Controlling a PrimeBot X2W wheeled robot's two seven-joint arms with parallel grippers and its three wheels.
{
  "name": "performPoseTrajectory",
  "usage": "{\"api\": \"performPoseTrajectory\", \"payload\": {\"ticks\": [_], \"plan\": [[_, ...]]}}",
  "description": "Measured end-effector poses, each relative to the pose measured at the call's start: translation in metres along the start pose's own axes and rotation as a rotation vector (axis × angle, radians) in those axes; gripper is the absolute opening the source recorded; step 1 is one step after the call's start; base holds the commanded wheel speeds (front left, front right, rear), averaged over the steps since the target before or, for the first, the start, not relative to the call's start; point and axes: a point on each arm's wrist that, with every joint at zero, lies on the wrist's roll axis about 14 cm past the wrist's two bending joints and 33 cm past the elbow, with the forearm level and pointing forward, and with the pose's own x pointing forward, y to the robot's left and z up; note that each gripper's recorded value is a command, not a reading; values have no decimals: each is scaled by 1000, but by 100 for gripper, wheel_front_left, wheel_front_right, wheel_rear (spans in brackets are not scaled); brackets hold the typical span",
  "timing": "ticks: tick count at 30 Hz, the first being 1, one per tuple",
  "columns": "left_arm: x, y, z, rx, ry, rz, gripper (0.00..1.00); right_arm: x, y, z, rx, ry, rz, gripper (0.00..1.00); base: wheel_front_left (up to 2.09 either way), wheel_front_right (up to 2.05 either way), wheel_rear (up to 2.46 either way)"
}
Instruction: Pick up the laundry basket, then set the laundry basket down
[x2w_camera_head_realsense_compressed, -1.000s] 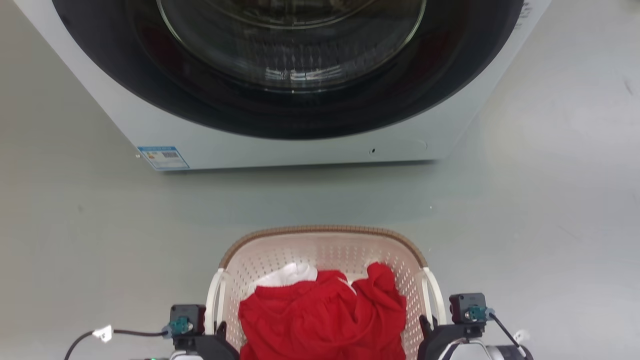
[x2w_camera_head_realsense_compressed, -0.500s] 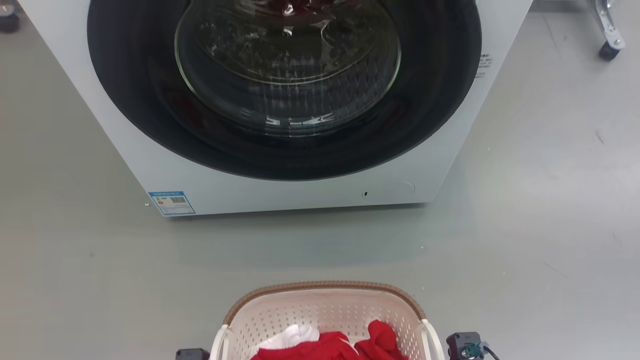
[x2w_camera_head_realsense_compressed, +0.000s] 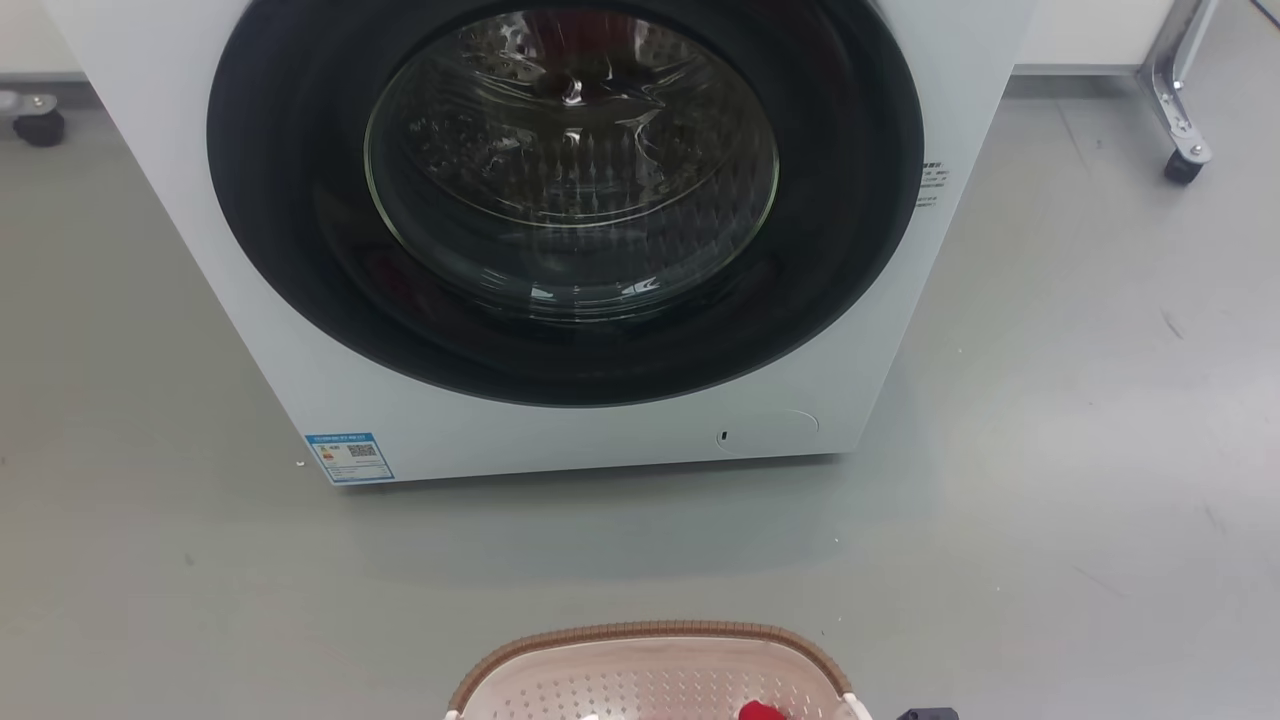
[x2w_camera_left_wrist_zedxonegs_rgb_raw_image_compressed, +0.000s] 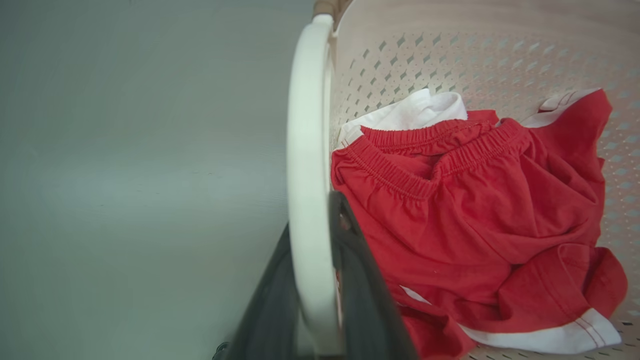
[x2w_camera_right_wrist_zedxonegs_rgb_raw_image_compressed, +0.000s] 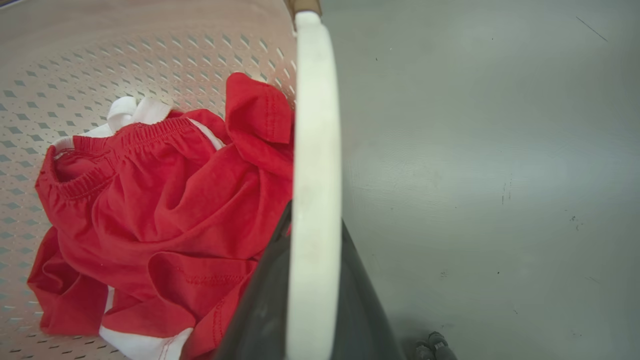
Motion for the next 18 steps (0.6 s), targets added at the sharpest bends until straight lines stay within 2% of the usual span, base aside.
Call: {"api": "performPoseTrajectory", "payload": {"ticks": [18], "plan": [[-11, -4, 0, 4, -22, 3, 0, -12, 2, -8, 25, -8, 1, 0, 0, 0, 0]]}}
